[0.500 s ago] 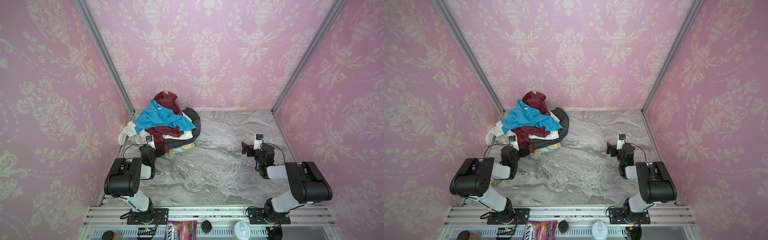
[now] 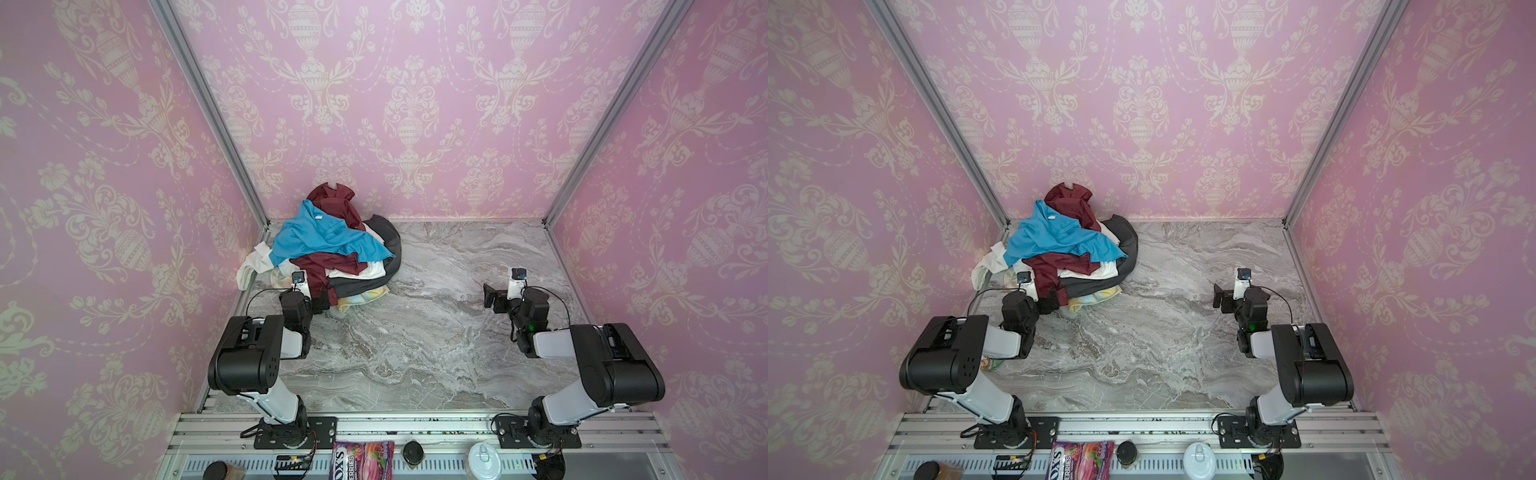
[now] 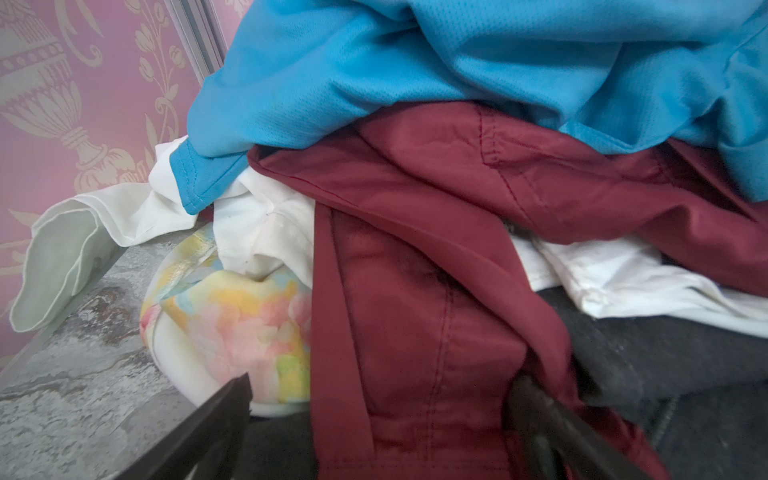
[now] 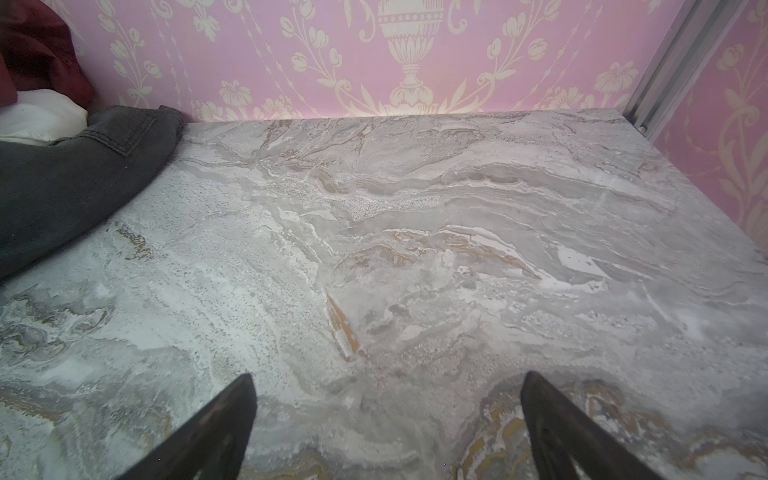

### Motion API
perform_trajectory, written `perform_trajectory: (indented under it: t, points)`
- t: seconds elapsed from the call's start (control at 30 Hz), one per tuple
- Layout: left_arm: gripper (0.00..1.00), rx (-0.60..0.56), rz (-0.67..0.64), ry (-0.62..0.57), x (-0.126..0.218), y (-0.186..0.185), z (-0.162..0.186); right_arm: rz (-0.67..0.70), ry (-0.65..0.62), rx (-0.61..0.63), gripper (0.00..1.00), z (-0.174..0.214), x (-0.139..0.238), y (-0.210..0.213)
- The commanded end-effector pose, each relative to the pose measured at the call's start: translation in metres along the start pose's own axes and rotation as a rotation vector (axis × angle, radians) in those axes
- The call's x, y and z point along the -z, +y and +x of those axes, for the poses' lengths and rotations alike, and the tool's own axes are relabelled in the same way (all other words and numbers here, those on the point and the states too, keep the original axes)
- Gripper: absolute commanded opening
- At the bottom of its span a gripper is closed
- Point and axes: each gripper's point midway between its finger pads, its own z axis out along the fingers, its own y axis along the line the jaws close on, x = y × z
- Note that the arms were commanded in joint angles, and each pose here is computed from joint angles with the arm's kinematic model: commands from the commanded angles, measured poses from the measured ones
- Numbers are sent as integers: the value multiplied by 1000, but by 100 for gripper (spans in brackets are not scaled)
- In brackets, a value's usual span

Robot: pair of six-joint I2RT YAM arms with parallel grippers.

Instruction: Pick out a specific cloth from the pile

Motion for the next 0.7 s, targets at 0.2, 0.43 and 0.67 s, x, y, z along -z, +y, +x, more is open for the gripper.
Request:
perform_trajectory:
  t: [0.2, 0.43, 0.67]
  points:
    - [99, -10, -15, 2, -2, 1, -2, -12, -15, 5, 100, -6, -2, 1]
    - [99, 10, -74, -12, 0, 12, -3, -11, -13, 6, 100, -6, -2, 1]
    - [99, 21, -79, -17, 2, 13, -3, -12, -12, 6, 100, -6, -2, 1]
